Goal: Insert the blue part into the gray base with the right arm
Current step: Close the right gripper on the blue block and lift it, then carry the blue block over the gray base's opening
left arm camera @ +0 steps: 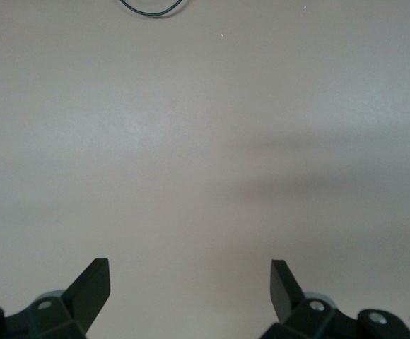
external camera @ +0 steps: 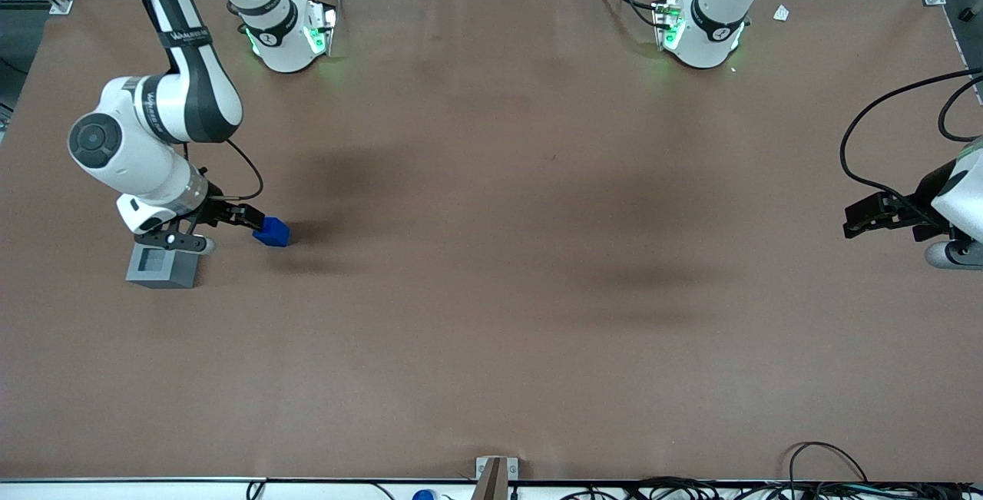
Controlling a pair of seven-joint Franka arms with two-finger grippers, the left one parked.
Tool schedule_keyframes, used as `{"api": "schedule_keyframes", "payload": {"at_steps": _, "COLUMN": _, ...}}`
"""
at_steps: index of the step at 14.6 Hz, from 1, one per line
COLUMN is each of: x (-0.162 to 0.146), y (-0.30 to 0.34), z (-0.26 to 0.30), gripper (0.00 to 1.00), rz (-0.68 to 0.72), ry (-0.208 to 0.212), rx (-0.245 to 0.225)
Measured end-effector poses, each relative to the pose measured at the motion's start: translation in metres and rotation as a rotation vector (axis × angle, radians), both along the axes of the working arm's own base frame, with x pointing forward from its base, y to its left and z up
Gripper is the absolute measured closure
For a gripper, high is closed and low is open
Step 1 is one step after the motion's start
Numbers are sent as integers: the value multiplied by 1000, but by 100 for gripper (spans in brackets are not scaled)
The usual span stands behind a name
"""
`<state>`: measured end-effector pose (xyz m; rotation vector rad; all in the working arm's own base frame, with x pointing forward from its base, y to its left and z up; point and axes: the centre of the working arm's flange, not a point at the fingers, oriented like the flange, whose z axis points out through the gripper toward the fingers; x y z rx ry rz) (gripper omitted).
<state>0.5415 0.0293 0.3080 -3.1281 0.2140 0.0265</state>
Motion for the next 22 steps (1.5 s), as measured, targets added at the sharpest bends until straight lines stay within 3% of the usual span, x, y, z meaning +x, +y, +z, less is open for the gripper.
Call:
{"api": "schedule_keyframes", "payload": {"at_steps": 4, "x": -1, "y": 10, "z": -40, "gripper": 4, "rz": 20, "ry": -20, "rx": -13}}
{"api": "schedule_keyframes", "payload": {"at_steps": 15, "x": -9, "y": 10, "z": -83, "gripper": 14, "rz": 24, "ry": 44, "rx": -31}}
{"api": "schedule_keyframes", "payload": {"at_steps": 16, "x": -9, "y": 9, "z": -86, "gripper": 18, "rz": 23, "ry": 48, "rx": -32}}
{"api": "schedule_keyframes", "payload": {"at_steps": 17, "x": -10, "y": 9, "z": -87, "gripper": 29, "rz": 22, "ry": 50, "rx": -33}}
{"api": "schedule_keyframes", "payload": {"at_steps": 19, "x": -10, "y": 9, "z": -89, "gripper": 33, "rz": 21, "ry": 55, "rx": -34}}
{"api": "schedule_keyframes", "payload": {"at_steps": 20, "x": -11, "y": 8, "z": -91, "gripper": 45, "rz": 21, "ry": 57, "rx": -34}}
{"api": "schedule_keyframes", "payload": {"at_steps": 22, "x": -10, "y": 8, "z": -90, "gripper": 49, "rz": 21, "ry": 57, "rx": -34}}
